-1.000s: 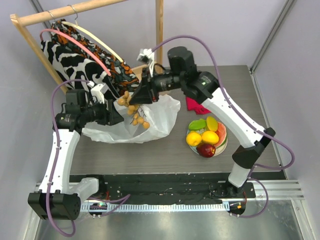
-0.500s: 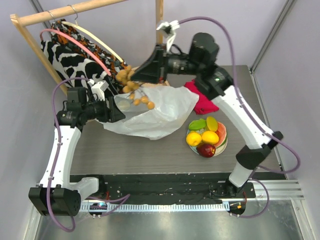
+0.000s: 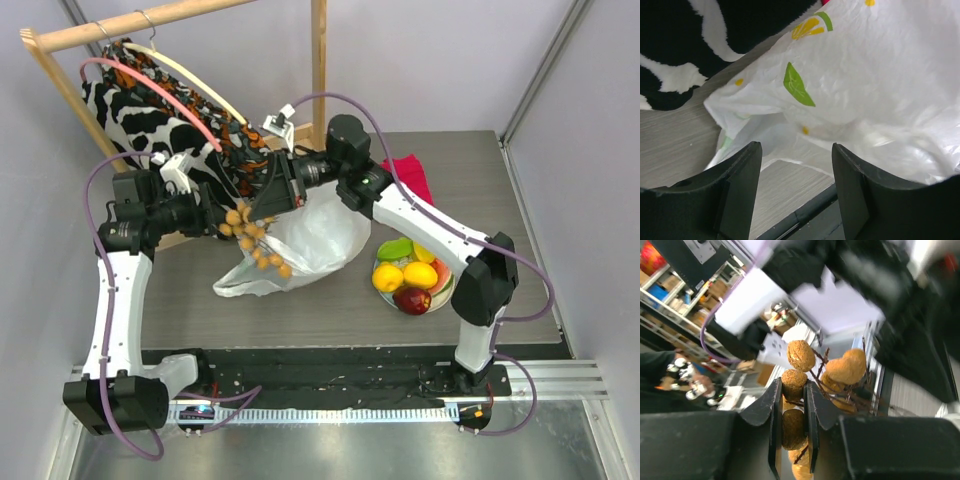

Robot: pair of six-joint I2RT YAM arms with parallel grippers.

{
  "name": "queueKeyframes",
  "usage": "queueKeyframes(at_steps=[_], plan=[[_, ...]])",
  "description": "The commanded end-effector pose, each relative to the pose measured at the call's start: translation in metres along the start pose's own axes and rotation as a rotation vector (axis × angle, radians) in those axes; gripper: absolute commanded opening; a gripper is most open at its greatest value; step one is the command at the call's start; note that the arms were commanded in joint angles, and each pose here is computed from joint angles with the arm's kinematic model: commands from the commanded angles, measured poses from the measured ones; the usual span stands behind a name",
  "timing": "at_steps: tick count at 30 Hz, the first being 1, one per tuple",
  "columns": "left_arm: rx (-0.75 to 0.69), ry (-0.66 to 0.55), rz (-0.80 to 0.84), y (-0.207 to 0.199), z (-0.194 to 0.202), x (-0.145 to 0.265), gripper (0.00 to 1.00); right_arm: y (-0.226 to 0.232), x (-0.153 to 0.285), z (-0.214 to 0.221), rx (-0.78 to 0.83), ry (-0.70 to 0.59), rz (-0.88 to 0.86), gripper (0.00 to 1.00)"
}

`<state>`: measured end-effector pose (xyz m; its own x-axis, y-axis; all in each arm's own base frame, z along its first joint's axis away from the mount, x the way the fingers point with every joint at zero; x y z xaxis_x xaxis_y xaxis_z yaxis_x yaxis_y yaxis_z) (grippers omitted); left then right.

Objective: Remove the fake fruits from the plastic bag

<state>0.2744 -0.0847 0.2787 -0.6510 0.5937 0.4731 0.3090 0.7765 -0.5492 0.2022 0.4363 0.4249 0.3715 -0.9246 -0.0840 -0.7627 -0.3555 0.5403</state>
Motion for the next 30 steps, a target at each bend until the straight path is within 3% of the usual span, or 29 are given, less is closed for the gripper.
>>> queueKeyframes(at_steps=[1, 4, 11, 15, 21, 26, 29, 30], plan=[[-0.053, -0.049, -0.074, 0.008, -0.013, 0.007, 0.62, 0.019, 0.028, 0.037, -0.055, 0.093, -0.109, 0.01], [-0.07, -0.056, -0.111, 0.014, -0.016, 0.008, 0.62, 0.004, 0.035, 0.072, -0.143, 0.13, -0.096, 0.01], [-0.125, -0.071, -0.085, 0.003, -0.023, 0.016, 0.63, -0.024, 0.036, 0.106, -0.324, 0.173, -0.064, 0.01], [-0.079, -0.029, -0.024, -0.003, -0.006, 0.011, 0.63, 0.009, 0.027, 0.129, -0.431, 0.279, -0.151, 0.01], [-0.057, -0.009, 0.025, -0.007, 0.011, 0.009, 0.64, -0.025, 0.042, 0.188, -0.676, 0.321, -0.093, 0.01], [-0.077, -0.029, 0.023, -0.012, 0.009, 0.014, 0.64, -0.024, 0.033, 0.186, -0.639, 0.303, -0.096, 0.01], [-0.073, -0.017, 0.027, -0.013, 0.014, 0.015, 0.64, 0.009, 0.02, 0.141, -0.537, 0.333, -0.159, 0.02], [-0.068, -0.003, 0.04, -0.014, 0.02, 0.013, 0.64, 0.034, 0.01, 0.11, -0.38, 0.33, -0.214, 0.02]])
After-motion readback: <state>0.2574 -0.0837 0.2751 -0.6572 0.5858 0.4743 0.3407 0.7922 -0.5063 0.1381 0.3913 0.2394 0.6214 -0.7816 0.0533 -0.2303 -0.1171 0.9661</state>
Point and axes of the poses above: each gripper's point midway between its finger pads, its own x axis back along the fingers, its own y axis along the line the jaws close on, z = x × y, the point moved 1 cm from there along x, back along the fingers, and after that the axes turned 3 degrees about x, right-handed, at the moved point
